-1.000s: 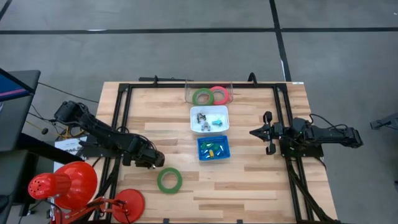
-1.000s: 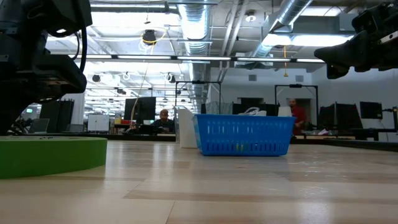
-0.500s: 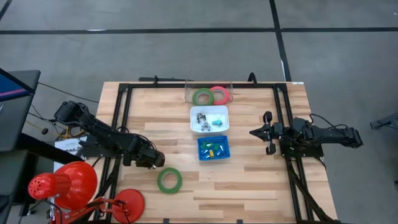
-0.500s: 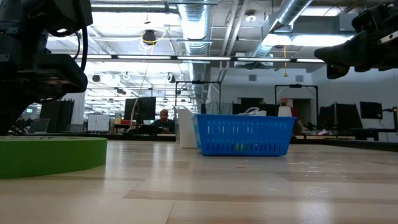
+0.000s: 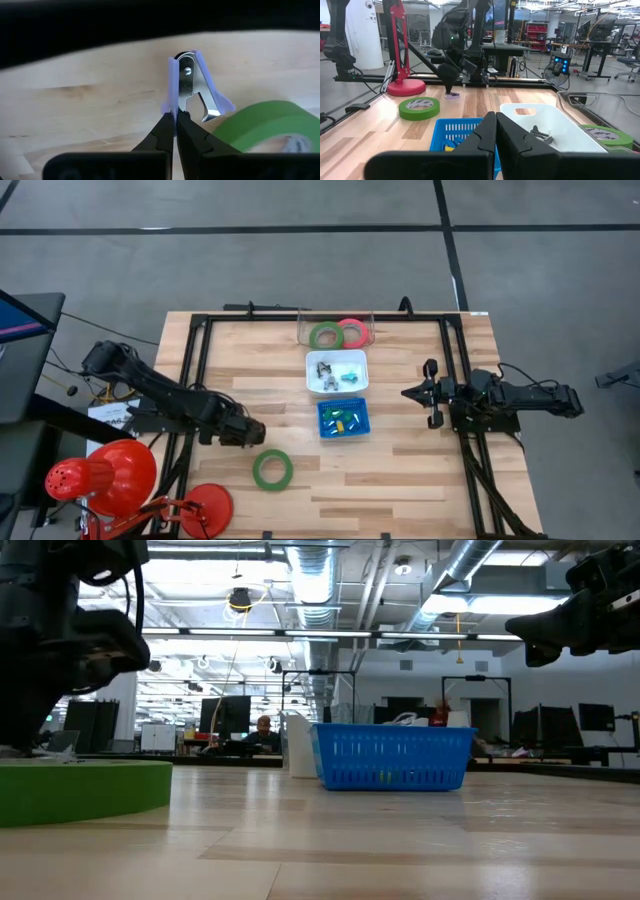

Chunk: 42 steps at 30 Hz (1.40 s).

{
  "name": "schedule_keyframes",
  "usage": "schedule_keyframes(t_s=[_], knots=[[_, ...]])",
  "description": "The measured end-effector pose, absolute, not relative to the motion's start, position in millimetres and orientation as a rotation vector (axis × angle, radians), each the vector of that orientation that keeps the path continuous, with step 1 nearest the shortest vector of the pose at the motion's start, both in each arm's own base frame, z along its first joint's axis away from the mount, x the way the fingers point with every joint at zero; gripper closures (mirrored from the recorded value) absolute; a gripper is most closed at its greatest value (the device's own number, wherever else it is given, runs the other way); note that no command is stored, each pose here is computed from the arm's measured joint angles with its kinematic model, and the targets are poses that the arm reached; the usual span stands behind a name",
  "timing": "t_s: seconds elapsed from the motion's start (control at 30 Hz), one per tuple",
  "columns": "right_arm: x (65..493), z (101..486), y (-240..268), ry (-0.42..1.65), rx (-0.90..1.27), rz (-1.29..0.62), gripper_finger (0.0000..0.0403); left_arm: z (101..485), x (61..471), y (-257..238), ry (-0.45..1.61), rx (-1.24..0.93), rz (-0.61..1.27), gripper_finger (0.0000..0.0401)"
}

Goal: Pick and place Stapler, Stapler remover, tape
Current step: Put the light purple staple remover into the white bin

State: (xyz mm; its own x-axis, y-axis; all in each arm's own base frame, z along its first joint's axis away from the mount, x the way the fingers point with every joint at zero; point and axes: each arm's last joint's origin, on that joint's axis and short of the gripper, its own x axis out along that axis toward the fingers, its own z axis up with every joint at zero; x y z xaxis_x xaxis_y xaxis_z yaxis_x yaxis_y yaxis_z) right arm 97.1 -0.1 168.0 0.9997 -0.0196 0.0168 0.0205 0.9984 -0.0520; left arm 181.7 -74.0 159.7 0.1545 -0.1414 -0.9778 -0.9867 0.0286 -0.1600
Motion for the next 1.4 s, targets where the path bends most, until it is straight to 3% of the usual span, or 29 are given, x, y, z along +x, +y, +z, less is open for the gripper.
schedule_keyframes(t_s=[0.6, 1.1, 1.4], knots=[[97, 168, 0, -0.016, -0.052, -0.020, 0.0402, 199, 181, -57, 0.863, -1.412, 0.792, 0.0398], [97, 168, 0, -0.016, -0.052, -0.020, 0.0402, 227, 216, -23, 0.417, -1.413, 0.574, 0.0398], [97, 168, 0, -0.016, -0.052, -0.020, 0.0402, 241, 226, 10, 0.215, -1.333, 0.535, 0.0398]])
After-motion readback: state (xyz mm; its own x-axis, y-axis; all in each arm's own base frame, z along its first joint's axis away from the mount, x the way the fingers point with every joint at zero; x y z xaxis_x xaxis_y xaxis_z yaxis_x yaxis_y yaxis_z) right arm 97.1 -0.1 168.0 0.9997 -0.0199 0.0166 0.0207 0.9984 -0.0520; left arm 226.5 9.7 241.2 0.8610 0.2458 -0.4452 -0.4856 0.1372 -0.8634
